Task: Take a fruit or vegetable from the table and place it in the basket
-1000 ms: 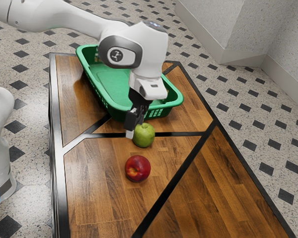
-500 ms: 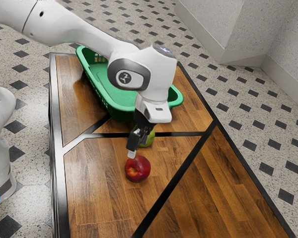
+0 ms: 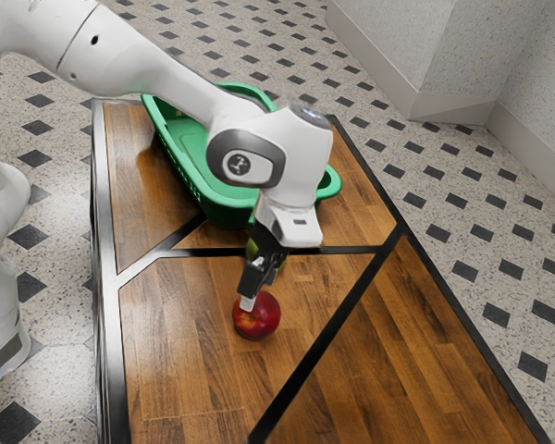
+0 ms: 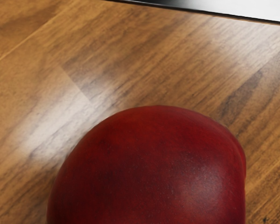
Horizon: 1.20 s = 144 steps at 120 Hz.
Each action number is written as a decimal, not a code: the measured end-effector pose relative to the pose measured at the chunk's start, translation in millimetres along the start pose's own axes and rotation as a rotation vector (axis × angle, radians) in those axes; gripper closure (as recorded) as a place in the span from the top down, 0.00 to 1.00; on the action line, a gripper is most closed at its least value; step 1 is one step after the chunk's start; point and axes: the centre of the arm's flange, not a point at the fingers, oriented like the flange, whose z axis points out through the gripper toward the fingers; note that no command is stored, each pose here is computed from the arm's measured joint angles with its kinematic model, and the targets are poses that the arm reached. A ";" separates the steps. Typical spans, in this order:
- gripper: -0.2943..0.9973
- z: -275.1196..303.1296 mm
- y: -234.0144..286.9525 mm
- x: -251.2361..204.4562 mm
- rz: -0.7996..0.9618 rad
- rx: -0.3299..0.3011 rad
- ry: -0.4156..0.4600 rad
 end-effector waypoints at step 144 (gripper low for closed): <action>0.57 -199.2 -188.4 -71.1 -0.303 0.216 0.274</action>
